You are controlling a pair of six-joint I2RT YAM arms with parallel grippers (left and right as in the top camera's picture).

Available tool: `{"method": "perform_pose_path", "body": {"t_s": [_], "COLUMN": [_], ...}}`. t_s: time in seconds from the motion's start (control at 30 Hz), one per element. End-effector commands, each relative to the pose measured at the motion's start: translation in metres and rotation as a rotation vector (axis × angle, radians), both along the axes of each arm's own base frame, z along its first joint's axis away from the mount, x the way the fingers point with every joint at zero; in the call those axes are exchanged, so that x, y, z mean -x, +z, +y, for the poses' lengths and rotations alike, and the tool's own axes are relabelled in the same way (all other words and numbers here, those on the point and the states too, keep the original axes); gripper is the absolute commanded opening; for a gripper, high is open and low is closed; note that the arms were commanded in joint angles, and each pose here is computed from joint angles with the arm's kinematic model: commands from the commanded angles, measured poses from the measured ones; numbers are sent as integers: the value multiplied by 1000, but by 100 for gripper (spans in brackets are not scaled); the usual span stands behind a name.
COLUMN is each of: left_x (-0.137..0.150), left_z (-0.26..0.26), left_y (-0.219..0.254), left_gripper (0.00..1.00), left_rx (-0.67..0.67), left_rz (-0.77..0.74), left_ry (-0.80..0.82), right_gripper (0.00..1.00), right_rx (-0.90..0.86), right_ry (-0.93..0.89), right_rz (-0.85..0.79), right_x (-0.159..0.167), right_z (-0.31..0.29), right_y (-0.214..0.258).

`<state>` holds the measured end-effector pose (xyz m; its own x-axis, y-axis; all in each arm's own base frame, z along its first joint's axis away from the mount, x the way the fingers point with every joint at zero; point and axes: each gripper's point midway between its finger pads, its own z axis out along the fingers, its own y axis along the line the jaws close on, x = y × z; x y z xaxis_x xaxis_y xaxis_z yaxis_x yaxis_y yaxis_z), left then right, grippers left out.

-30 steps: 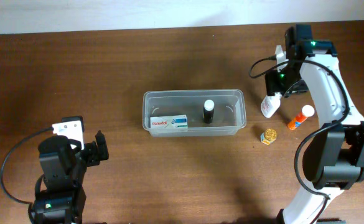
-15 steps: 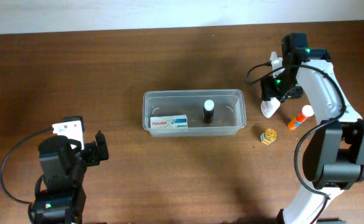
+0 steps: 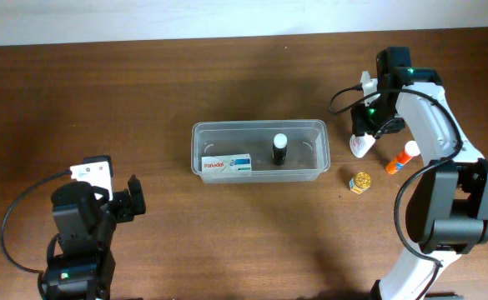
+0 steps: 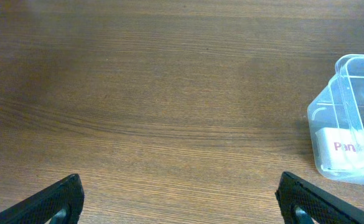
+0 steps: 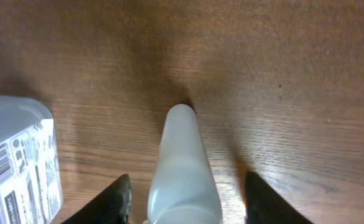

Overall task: Pack container
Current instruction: 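Lower the right gripper and close it on the white spray bottle, then carry the white spray bottle over the container's right end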

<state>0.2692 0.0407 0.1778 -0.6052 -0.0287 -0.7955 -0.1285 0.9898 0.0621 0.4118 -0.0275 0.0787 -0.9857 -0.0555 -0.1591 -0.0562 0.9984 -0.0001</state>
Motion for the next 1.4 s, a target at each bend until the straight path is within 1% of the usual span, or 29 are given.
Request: {"method": "perform_pose_path", "body": {"t_s": [0.0, 0.13, 0.2, 0.43, 0.47, 0.53, 0.83, 1.0, 1.07, 1.23, 1.37], "left_x": [0, 0, 0, 0, 0, 0, 0, 0, 0, 0, 0], "left_z": [1, 1, 1, 1, 1, 1, 1, 1, 1, 1, 1], "left_y": [-1, -1, -1, -1, -1, -1, -1, -1, -1, -1, -1], "left_gripper": [99, 99, 99, 99, 99, 100, 99, 99, 99, 99, 100], "left_rx": [-19, -19, -19, -19, -19, -19, -19, -19, -19, -19, -19], "left_rz": [5, 5, 5, 5, 5, 5, 5, 5, 5, 5, 5], "left_ry": [-8, -8, -8, -8, -8, -8, -8, -8, -8, -8, -8], "right_gripper": [44, 39, 33, 31, 28, 26, 25, 25, 25, 25, 25], "right_rx": [-3, -3, -3, -3, -2, 5, 8, -7, -28, -82, -91], "right_ry": [-6, -6, -6, -6, -6, -7, -8, -9, -4, 22, 54], "right_rz": [21, 22, 22, 22, 21, 19, 10, -15, -39, -95, -162], "right_x": [3, 3, 3, 3, 3, 2, -2, -8, -10, -7, 0], "right_z": [-1, -1, -1, -1, -1, -3, -3, -1, 3, 19, 36], "right_y": [-8, -8, -8, -8, -8, -8, 9, 43, 66, 118, 160]}}
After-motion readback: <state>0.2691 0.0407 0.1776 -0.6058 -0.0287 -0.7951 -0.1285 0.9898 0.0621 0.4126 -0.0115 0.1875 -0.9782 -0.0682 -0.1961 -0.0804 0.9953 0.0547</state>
